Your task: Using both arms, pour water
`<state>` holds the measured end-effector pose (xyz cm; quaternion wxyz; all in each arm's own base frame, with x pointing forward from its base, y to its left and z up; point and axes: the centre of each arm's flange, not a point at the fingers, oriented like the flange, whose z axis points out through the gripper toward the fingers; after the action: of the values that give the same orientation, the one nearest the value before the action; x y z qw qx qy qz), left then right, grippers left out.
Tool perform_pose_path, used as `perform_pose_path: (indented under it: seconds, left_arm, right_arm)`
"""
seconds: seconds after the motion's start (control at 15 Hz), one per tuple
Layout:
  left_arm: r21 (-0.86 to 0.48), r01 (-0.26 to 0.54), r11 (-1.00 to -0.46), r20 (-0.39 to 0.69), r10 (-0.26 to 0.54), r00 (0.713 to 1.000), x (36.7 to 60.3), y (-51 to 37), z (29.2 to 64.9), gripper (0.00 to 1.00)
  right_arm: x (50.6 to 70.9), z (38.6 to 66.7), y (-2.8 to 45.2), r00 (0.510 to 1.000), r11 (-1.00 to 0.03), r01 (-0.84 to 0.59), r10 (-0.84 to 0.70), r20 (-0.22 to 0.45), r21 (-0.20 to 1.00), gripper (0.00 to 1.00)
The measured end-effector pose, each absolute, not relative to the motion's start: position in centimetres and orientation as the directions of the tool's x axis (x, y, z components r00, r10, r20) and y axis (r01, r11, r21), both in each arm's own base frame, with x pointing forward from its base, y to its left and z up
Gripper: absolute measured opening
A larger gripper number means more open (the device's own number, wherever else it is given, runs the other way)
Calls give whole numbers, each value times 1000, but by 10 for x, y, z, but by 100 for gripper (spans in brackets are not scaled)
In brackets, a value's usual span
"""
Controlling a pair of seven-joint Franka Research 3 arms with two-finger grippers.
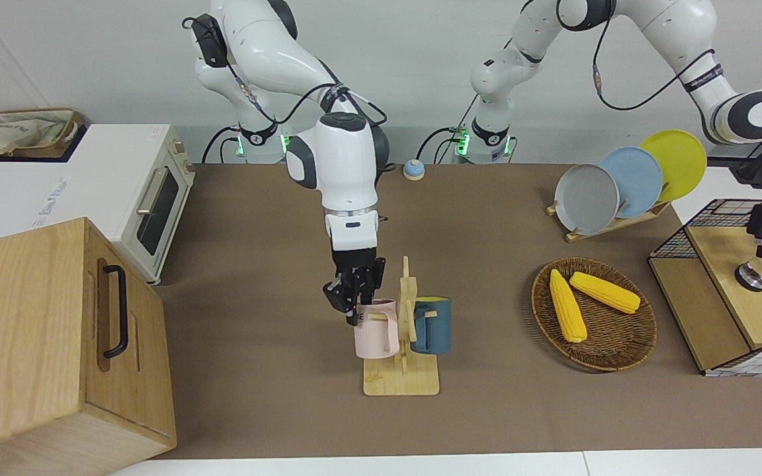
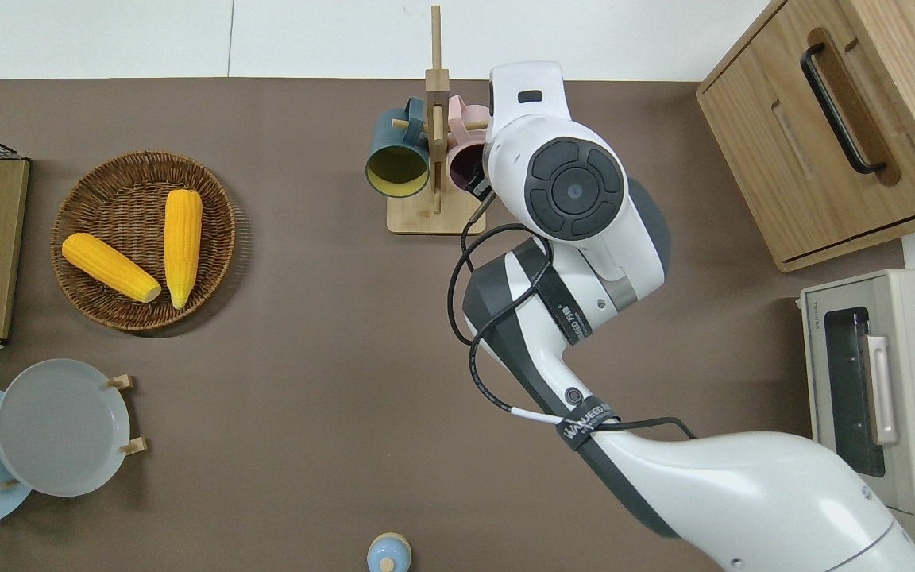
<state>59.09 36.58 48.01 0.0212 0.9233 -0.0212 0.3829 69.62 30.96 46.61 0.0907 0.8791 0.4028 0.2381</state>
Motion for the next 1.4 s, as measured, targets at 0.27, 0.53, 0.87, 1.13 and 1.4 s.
perform_pose_path:
  seconds: [0.27, 0.53, 0.87, 1.13, 1.4]
  left_arm:
    - [26, -43, -999, 712, -12, 702, 592, 361, 473, 100]
    - [26, -39, -999, 714, -9, 701, 592, 362, 473, 100]
    - [23, -27, -999, 716, -3, 698, 590, 365, 471, 65]
    - [24, -26, -999, 716, -1, 698, 590, 365, 471, 65]
    - [25, -25, -999, 717, 0, 697, 590, 365, 471, 65]
  right_arm:
    - [697, 463, 310, 573, -670, 658, 742, 348, 344, 36]
    - [697, 463, 309, 584, -682, 648, 731, 354, 340, 15]
    - [699, 466, 306, 590, -690, 638, 723, 359, 342, 8]
    - [699, 467, 306, 591, -692, 636, 722, 360, 341, 7]
    - [699, 467, 306, 594, -695, 634, 719, 361, 340, 6]
